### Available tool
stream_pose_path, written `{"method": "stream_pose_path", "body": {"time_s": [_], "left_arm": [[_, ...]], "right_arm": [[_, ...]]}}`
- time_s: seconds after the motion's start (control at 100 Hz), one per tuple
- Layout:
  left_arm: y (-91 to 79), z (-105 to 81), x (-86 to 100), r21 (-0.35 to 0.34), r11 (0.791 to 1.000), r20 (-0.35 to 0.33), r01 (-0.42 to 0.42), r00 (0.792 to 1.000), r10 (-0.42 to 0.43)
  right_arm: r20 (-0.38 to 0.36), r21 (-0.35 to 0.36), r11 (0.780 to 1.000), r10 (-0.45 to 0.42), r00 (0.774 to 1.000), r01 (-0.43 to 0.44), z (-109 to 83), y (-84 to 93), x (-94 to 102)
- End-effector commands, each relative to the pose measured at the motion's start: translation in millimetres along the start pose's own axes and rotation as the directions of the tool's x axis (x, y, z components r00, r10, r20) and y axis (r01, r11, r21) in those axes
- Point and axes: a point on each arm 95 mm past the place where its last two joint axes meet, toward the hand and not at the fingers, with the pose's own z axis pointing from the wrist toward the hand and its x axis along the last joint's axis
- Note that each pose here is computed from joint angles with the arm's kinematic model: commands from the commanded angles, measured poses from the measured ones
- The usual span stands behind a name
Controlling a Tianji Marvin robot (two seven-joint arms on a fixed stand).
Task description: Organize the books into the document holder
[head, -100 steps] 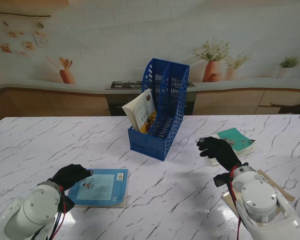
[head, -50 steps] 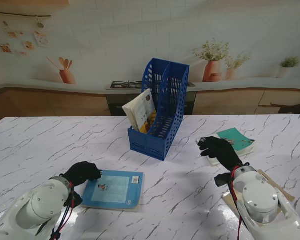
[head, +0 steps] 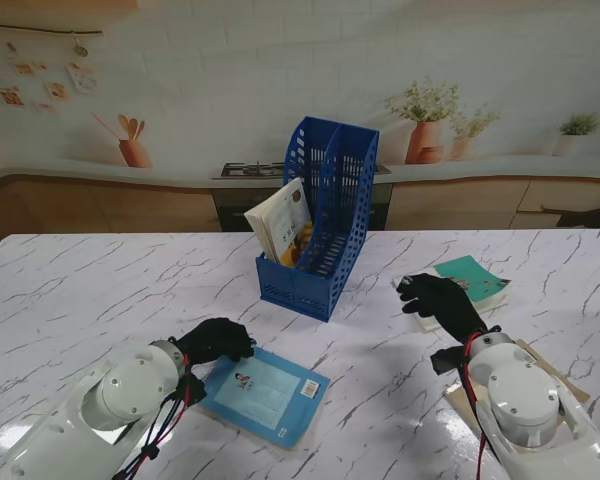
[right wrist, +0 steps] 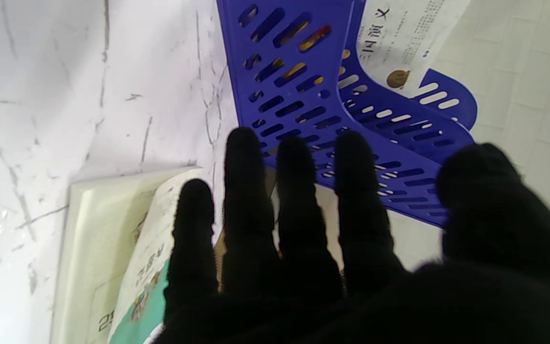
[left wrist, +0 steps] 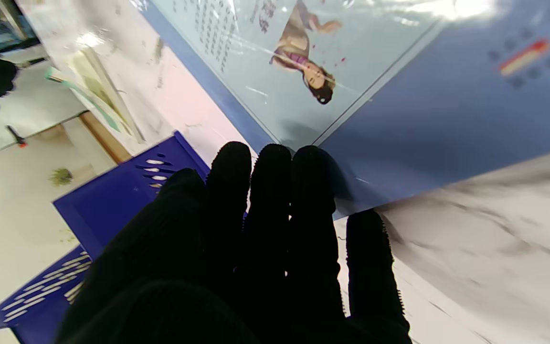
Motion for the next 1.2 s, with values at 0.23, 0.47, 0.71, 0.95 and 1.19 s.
{"method": "stream_pose_path", "body": {"time_s": [0.23, 0.47, 0.71, 0.95, 1.19], "left_arm": [[33.5, 41.0, 25.0, -0.108, 0.994, -0.153, 0.024, 0.987, -0.04], [44.4, 65.6, 50.5, -0.149, 0.988, -0.263, 0.036, 0.962, -0.074], [45.6, 68.7, 68.4, -0.112, 0.992, -0.349, 0.061, 0.932, -0.097], [27.9, 35.1, 78.8, 0.016, 0.999, -0.349, 0.052, 0.936, -0.043], [20.8, -8.1, 65.1, 0.062, 0.997, -0.196, -0.044, 0.979, 0.056]], "right_arm": [[-0.001, 0.022, 1.0, 0.014, 1.0, -0.014, -1.0, -5.6, -3.0], [0.003, 0.066, 0.998, 0.014, 1.0, -0.014, -1.4, -10.5, -7.2], [-0.007, 0.116, 0.993, 0.008, 1.0, -0.007, -1.3, -20.5, -10.0], [-0.024, 0.199, 0.98, -0.007, 1.0, 0.012, -1.9, -37.0, -14.7], [-0.039, 0.268, 0.963, -0.018, 0.999, 0.028, 1.7, -48.7, -18.7]]}}
